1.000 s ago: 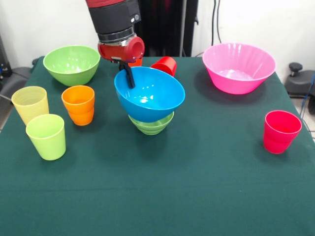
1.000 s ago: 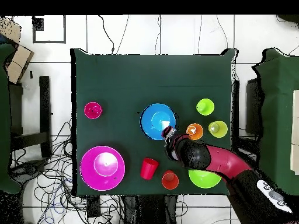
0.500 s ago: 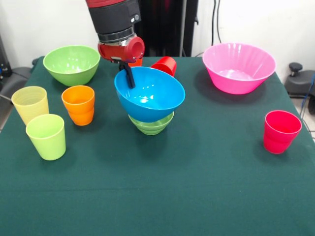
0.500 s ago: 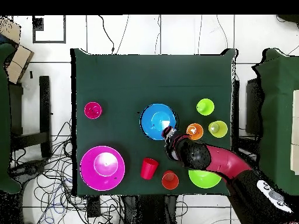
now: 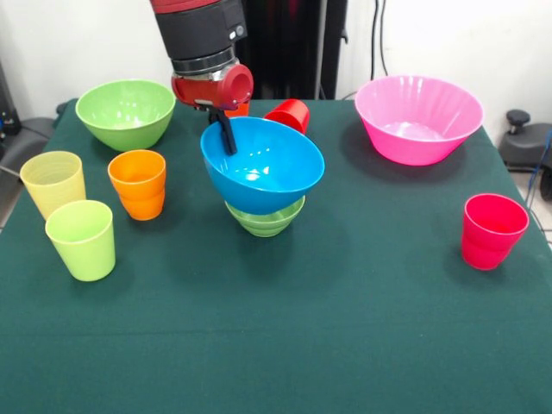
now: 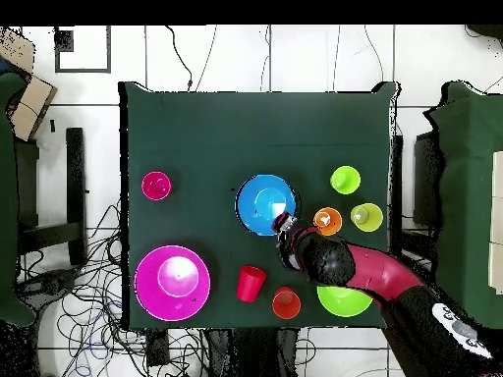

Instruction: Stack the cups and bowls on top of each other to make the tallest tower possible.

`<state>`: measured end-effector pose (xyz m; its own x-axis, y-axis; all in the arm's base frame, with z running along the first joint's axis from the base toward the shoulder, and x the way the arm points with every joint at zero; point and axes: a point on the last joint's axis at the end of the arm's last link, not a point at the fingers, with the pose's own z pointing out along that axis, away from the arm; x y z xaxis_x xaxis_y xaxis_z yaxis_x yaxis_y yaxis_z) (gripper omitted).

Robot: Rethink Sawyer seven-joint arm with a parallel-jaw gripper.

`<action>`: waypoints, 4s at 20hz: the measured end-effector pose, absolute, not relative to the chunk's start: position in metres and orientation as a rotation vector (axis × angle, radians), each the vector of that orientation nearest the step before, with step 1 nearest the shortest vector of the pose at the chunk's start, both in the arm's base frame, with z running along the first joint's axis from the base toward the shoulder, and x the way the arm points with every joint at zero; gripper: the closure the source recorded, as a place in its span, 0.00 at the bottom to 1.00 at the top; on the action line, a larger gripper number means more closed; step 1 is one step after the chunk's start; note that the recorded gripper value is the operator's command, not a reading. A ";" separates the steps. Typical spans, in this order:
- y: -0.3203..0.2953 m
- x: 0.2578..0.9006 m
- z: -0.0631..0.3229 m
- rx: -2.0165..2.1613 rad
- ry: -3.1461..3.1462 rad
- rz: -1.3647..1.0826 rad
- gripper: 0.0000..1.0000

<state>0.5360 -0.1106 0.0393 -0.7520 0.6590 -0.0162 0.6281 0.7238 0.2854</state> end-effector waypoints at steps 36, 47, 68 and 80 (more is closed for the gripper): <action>-0.100 0.527 0.024 1.073 2.832 0.441 1.00; -0.099 0.526 0.024 1.073 2.834 0.443 1.00; -0.102 0.524 0.023 1.081 2.834 0.434 1.00; -0.108 0.527 0.022 1.084 2.779 0.415 1.00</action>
